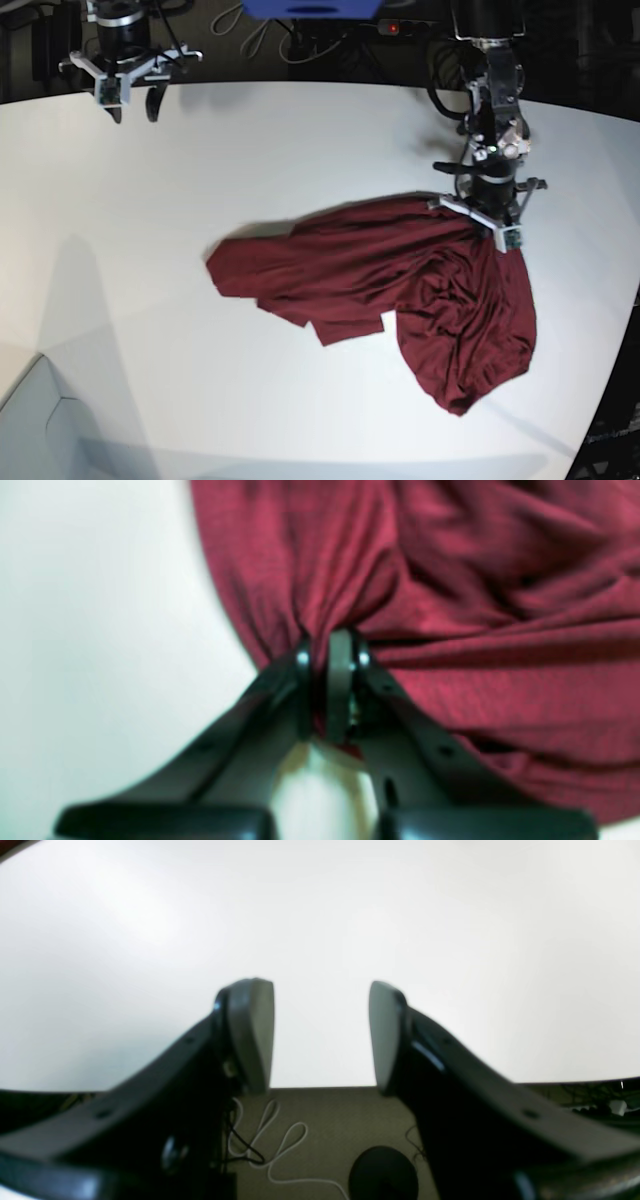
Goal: Layout the t-shirt on the table in an organized manner, then fold the t-shirt properly
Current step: 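Lift the grasped shirt with the left gripper and drag it across the table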
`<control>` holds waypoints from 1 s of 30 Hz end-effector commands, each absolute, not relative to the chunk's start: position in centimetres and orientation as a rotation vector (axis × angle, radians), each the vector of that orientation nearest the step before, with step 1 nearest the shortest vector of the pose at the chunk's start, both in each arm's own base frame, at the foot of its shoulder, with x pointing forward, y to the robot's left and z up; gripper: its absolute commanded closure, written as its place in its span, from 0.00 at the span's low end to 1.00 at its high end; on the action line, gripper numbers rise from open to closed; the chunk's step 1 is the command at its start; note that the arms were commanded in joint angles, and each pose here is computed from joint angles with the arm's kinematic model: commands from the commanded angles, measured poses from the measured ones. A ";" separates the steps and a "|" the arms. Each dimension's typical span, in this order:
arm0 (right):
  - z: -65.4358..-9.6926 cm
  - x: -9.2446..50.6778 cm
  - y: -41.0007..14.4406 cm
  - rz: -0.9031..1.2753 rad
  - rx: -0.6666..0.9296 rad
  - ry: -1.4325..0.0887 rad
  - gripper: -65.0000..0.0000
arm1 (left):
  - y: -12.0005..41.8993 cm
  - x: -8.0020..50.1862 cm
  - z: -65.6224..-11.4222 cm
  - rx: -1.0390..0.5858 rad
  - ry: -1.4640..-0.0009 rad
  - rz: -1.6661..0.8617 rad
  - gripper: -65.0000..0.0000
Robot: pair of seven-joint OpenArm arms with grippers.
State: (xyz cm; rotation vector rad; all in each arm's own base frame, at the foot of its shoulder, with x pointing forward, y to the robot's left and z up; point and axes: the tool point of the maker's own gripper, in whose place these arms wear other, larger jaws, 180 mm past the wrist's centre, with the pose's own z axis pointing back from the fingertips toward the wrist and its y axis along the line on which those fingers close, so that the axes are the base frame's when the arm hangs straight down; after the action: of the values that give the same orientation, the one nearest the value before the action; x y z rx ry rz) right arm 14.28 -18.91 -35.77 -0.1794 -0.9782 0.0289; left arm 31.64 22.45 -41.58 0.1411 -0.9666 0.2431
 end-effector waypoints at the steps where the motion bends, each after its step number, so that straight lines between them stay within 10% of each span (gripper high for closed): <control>1: -35.0 14.5 -19.0 0.035 -0.183 -1.006 0.53 | 24.2 31.9 -39.4 0.185 -1.036 0.266 0.95; 18: -34.3 16.0 -18.6 0.034 -0.175 -1.055 0.53 | 36.0 29.2 -35.3 0.428 -1.079 0.365 0.98; 26: -34.4 16.0 -18.1 0.037 -0.161 -1.054 0.53 | 36.5 28.8 -34.8 0.404 -1.112 0.474 0.46; 30: -34.5 15.9 -18.0 0.038 -0.156 -1.049 0.53 | 38.1 29.0 -32.2 0.351 -1.210 0.599 0.42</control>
State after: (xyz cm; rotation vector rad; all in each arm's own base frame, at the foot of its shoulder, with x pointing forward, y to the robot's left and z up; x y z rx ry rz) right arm 15.82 -17.96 -35.27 -0.1544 -1.0211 0.0307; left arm 28.27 37.21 -34.49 0.3126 -1.1399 0.6173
